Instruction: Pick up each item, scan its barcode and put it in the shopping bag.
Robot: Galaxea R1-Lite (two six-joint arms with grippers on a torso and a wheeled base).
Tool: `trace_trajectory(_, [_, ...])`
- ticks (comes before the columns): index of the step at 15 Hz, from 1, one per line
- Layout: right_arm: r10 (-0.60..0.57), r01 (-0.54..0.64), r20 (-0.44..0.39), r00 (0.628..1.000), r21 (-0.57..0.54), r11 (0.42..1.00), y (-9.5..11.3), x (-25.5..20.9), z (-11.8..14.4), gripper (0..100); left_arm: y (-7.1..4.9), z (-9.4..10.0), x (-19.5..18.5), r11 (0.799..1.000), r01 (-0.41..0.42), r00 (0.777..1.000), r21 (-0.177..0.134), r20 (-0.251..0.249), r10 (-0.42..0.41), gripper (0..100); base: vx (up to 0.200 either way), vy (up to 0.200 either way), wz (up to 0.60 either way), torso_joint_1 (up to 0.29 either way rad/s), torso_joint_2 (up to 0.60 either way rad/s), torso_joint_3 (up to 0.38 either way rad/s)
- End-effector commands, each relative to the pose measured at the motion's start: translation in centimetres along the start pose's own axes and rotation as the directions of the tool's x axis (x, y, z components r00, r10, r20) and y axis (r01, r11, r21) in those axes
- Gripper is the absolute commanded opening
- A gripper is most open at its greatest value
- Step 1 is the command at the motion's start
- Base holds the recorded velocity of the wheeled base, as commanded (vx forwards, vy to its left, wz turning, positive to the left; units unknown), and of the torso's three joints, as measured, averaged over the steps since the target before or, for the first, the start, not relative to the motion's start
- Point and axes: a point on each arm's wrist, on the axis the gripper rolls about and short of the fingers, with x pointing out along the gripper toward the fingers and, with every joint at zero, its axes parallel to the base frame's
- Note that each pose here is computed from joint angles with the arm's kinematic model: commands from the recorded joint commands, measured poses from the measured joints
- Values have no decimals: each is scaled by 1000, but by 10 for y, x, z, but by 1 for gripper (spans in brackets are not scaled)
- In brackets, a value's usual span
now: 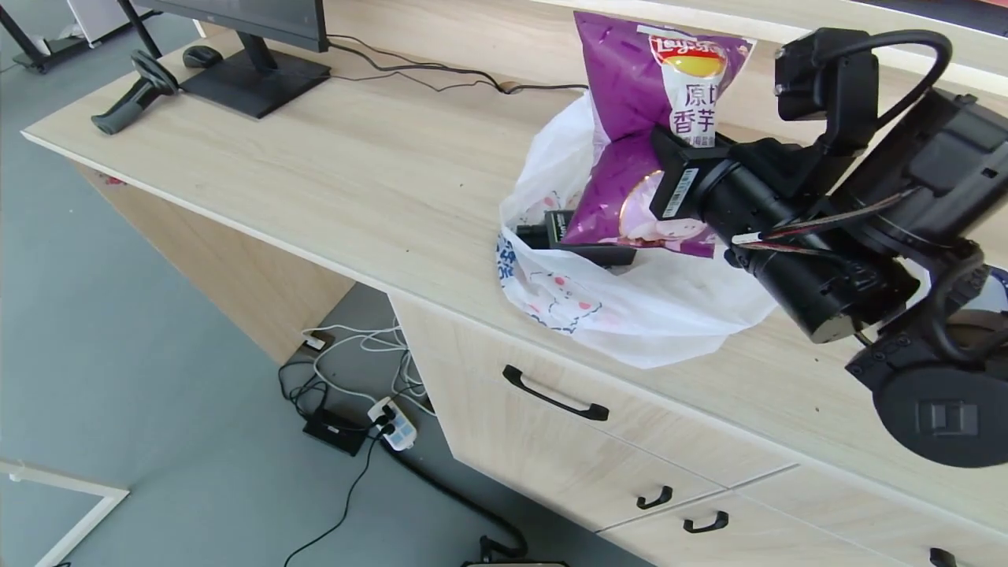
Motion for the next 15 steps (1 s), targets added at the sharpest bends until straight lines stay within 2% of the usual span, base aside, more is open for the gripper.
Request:
trace_trajectory(1, [-21, 21, 30, 999, -18, 1000, 3, 23, -9, 0, 0, 0, 0, 1000, 0, 1000, 0, -1, 0, 100, 0, 0, 0, 0, 0, 0])
trace_trajectory(4, [-35, 36, 50, 998, -26, 999, -3, 33, -10, 0, 0, 0, 0, 1000, 0, 1000, 0, -1, 0, 100, 0, 0, 0, 0, 0, 0])
trace_trajectory(7, [21, -21, 18, 1000, -36, 999, 0, 37, -28, 0, 0, 0, 0, 1000, 0, 1000, 0, -1, 0, 100, 0, 0, 0, 0, 0, 0])
trace_trajectory(10, [29, -33, -41, 999, -85, 996, -6, 24, -48, 0, 0, 1, 0, 1000, 0, 1000, -1, 4, 0, 100, 0, 0, 0, 0, 0, 0])
trace_trajectory(13, [28, -31, -20, 999, -126, 992, -10, 13, -40, 0, 0, 1, 0, 1000, 0, 1000, -1, 4, 0, 100, 0, 0, 0, 0, 0, 0])
trace_trajectory(15, [25, -31, -42, 999, -144, 989, -19, -11, -32, 0, 0, 0, 0, 1000, 0, 1000, -1, 2, 0, 100, 0, 0, 0, 0, 0, 0])
